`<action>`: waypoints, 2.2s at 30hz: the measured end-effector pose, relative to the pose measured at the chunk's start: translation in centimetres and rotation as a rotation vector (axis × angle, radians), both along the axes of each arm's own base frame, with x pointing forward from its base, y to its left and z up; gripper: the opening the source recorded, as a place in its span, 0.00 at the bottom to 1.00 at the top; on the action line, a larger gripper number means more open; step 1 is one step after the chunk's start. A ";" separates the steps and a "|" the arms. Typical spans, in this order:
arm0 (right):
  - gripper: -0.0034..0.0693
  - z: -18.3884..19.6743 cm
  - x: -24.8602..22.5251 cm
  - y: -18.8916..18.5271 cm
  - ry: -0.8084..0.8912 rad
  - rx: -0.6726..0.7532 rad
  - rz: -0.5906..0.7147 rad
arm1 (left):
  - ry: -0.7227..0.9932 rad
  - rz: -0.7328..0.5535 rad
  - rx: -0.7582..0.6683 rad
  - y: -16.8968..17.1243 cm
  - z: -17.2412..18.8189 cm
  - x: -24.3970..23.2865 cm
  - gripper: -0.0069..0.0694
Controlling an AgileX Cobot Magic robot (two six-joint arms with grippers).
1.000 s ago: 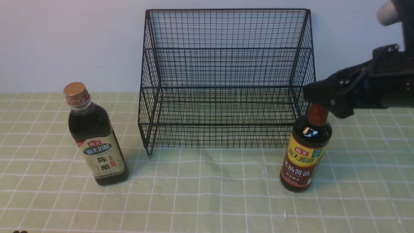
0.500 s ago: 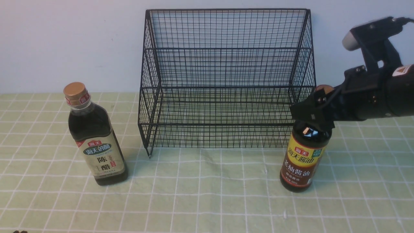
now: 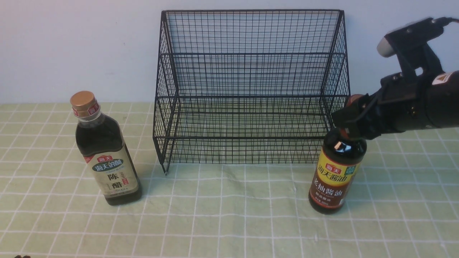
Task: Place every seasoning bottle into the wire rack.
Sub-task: Use the right arm to grab the condiment bottle closest to it, then use the right arm to put the condiment bottle back on the shelf
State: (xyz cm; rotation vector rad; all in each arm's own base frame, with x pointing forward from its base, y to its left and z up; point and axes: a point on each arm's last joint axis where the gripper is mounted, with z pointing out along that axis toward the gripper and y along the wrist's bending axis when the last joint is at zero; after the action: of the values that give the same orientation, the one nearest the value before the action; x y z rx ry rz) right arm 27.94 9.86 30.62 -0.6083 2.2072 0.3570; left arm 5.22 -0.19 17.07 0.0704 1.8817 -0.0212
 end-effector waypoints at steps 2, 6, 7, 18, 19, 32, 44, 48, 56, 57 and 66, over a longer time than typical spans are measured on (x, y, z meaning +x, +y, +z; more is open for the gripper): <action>0.43 0.2 -0.2 0.0 0.002 -0.004 0.010 | 0.000 0.000 0.000 0.0 0.0 0.0 0.11; 0.43 1.9 -1.4 0.1 0.030 -0.002 0.068 | 0.000 0.000 0.000 0.0 0.0 0.0 0.11; 0.43 2.0 -1.5 0.1 0.037 -0.003 0.076 | 0.000 0.000 0.000 0.0 0.0 0.0 0.11; 0.43 11.2 -2.3 0.3 -0.181 0.041 0.130 | 0.000 0.000 0.000 0.0 0.0 0.0 0.11; 0.43 11.4 -2.3 0.3 -0.193 0.044 0.127 | 0.000 0.000 0.000 0.0 0.0 0.0 0.11; 0.43 13.2 1.7 0.4 -0.395 0.048 0.013 | 0.000 0.000 0.000 0.0 0.0 0.0 0.11; 0.43 9.2 5.9 1.3 -0.315 0.052 -0.023 | 0.000 0.000 0.000 0.0 0.0 0.0 0.11; 0.43 8.1 6.6 1.6 -0.277 0.049 -0.018 | 0.000 0.000 0.000 0.0 0.0 0.0 0.11; 0.43 4.7 7.6 2.0 -0.134 -0.057 0.051 | 0.000 0.000 0.000 0.0 0.0 0.0 0.11; 0.43 4.6 7.6 1.9 -0.124 -0.066 0.057 | 0.000 0.000 0.000 0.0 0.0 0.0 0.11; 0.49 4.5 7.6 2.0 -0.112 -0.071 0.061 | 0.000 0.000 0.000 0.0 0.0 0.0 0.11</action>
State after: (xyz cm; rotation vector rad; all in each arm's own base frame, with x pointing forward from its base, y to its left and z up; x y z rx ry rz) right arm 35.56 11.84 35.08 -0.7180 2.1046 0.2704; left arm 5.22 -0.19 17.07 0.0704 1.8817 -0.0212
